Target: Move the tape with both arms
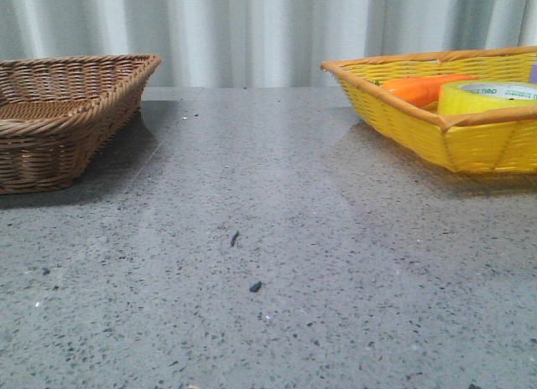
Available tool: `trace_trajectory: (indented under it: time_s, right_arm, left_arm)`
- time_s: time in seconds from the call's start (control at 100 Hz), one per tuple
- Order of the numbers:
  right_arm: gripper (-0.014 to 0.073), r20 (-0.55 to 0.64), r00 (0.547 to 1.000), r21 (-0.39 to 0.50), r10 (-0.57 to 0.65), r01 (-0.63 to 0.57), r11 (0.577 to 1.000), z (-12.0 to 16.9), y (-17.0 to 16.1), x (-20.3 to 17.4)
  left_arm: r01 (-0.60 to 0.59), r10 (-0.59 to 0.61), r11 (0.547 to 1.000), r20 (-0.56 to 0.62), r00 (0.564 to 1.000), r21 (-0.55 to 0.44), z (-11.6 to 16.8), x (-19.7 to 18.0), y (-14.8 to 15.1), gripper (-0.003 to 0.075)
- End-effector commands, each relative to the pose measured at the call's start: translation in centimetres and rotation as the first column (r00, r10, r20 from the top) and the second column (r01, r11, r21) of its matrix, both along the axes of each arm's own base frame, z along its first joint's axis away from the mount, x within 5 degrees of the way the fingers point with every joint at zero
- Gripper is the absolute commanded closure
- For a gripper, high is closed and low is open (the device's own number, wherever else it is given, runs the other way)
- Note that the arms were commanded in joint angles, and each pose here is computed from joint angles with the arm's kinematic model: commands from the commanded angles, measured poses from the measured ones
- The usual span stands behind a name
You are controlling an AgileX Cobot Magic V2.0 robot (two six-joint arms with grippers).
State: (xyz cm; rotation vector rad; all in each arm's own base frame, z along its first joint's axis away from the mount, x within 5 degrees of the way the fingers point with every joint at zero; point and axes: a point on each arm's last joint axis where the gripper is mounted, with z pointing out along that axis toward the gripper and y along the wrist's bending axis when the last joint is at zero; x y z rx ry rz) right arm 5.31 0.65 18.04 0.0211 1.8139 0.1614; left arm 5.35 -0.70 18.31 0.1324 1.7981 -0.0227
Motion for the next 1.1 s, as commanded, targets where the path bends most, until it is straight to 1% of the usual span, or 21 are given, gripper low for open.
trace_trajectory:
  time_s: [0.0, 0.11, 0.27, 0.3, 0.36, 0.41, 0.46, 0.51, 0.53, 0.57, 0.59, 0.64, 0.67, 0.71, 0.77, 0.83, 0.89, 0.95, 1.01, 1.06, 1.09]
  right_arm:
    - [0.0657, 0.007, 1.0, -0.022, -0.004, 0.004, 1.0, -0.5, -0.1, 0.0]
    - [0.0657, 0.023, 1.0, -0.02, -0.005, 0.006, 1.0, -0.4, -0.1, 0.1]
    - [0.0657, 0.118, 0.993, -0.012, -0.013, 0.014, 1.0, 0.5, -0.1, 0.2]
    - [0.0657, 0.148, 0.989, -0.012, -0.015, 0.017, 1.0, 0.7, -0.1, 0.3]
    - [0.0657, 0.202, 0.979, -0.007, -0.02, 0.022, 1.0, 1.2, -0.2, 0.3]
    - [0.0657, 0.254, 0.967, -0.002, -0.025, 0.026, 1.0, 1.7, -0.2, 0.3]
    - [0.0657, 0.309, 0.951, 0.018, -0.034, 0.029, 0.999, 2.3, -0.3, 0.3]
    - [0.0657, 0.354, 0.934, 0.058, -0.049, 0.03, 0.998, 2.7, -0.3, 0.2]
    - [0.0657, 0.355, 0.933, 0.07, -0.053, 0.029, 0.997, 2.8, -0.3, 0.2]
    - [0.0657, 0.354, 0.933, 0.092, -0.059, 0.028, 0.995, 2.8, -0.3, 0.2]
    - [0.0657, 0.354, 0.933, 0.105, -0.063, 0.027, 0.994, 2.8, -0.4, 0.2]
    - [0.0657, 0.335, 0.939, 0.142, -0.071, 0.024, 0.99, 2.7, -0.3, 0.3]
    - [0.0657, 0.323, 0.943, 0.166, -0.075, 0.022, 0.986, 2.6, -0.3, 0.3]
    - [0.0657, 0.314, 0.946, 0.198, -0.082, 0.019, 0.98, 2.5, -0.3, 0.3]
    - [0.0657, 0.323, 0.941, 0.238, -0.097, 0.018, 0.971, 2.7, -0.4, 0.3]
    - [0.0657, 0.341, 0.931, 0.309, -0.127, 0.017, 0.951, 3.0, -0.5, 0.2]
    - [0.0657, 0.363, 0.916, 0.405, -0.17, 0.009, 0.914, 3.7, -0.8, 0.1]
    - [0.0657, 0.385, 0.902, 0.458, -0.194, -0.004, 0.889, 4.6, -0.9, -0.1]
    - [0.0657, 0.423, 0.886, 0.46, -0.192, -0.027, 0.888, 6.2, -0.9, -0.4]
    - [0.0657, 0.45, 0.875, 0.451, -0.181, -0.047, 0.891, 7.6, -0.8, -0.8]
    - [0.0657, 0.462, 0.871, 0.434, -0.17, -0.055, 0.899, 8.4, -0.7, -1.0]
  left_arm:
    - [-0.014, 0.016, 1.0, 0.082, 0.996, -0.017, 0.4, 0.0, 0.1, 0.0741]
    - [-0.014, 0.016, 1.0, 0.082, 0.996, -0.017, 0.4, 0.0, 0.1, 0.0741]
    - [-0.017, 0.019, 1.0, 0.099, 0.995, -0.018, 0.6, 0.0, 0.1, 0.0741]
    - [-0.016, 0.019, 0.999, 0.097, 0.995, -0.035, 0.6, 0.0, 0.1, 0.0741]
    - [-0.012, 0.026, 0.992, 0.113, 0.993, -0.125, 0.8, 0.0, 0.0, 0.0741]
    - [-0.015, 0.049, 0.979, 0.164, 0.985, -0.202, 1.4, 0.1, 0.0, 0.0741]
    - [-0.014, 0.083, 0.948, 0.207, 0.975, -0.319, 1.9, 0.1, 0.1, 0.0741]
    - [-0.011, 0.13, 0.894, 0.237, 0.963, -0.447, 2.4, 0.1, 0.3, 0.0741]
    - [-0.011, 0.142, 0.88, 0.242, 0.96, -0.475, 2.5, 0.1, 0.4, 0.0741]
    - [-0.009, 0.181, 0.827, 0.251, 0.951, -0.562, 2.8, 0.0, 0.6, 0.0741]
    - [-0.009, 0.196, 0.811, 0.256, 0.947, -0.585, 2.9, 0.0, 0.7, 0.0741]
    - [-0.007, 0.232, 0.746, 0.25, 0.94, -0.665, 3.1, 0.0, 0.9, 0.0741]
    - [-0.006, 0.245, 0.719, 0.245, 0.938, -0.695, 3.1, 0.0, 1.0, 0.0741]
    - [-0.005, 0.251, 0.696, 0.238, 0.938, -0.718, 3.1, 0.0, 1.0, 0.0741]
    - [-0.004, 0.255, 0.686, 0.235, 0.938, -0.727, 3.1, 0.0, 1.1, 0.0741]
    - [0.0, 0.258, 0.674, 0.235, 0.937, -0.739, 3.2, 0.0, 1.1, 0.0741]
    - [0.01, 0.258, 0.671, 0.246, 0.934, -0.741, 3.7, -0.1, 1.1, 0.0741]
    - [0.026, 0.251, 0.695, 0.276, 0.928, -0.719, 4.7, -0.3, 1.0, 0.0741]
    - [0.042, 0.212, 0.757, 0.305, 0.928, -0.653, 6.1, -0.4, 0.8, 0.0741]
    - [0.05, 0.155, 0.828, 0.315, 0.936, -0.558, 7.5, -0.4, 0.4, 0.0741]
    - [0.054, 0.121, 0.862, 0.307, 0.944, -0.505, 8.3, -0.3, 0.1, 0.0741]
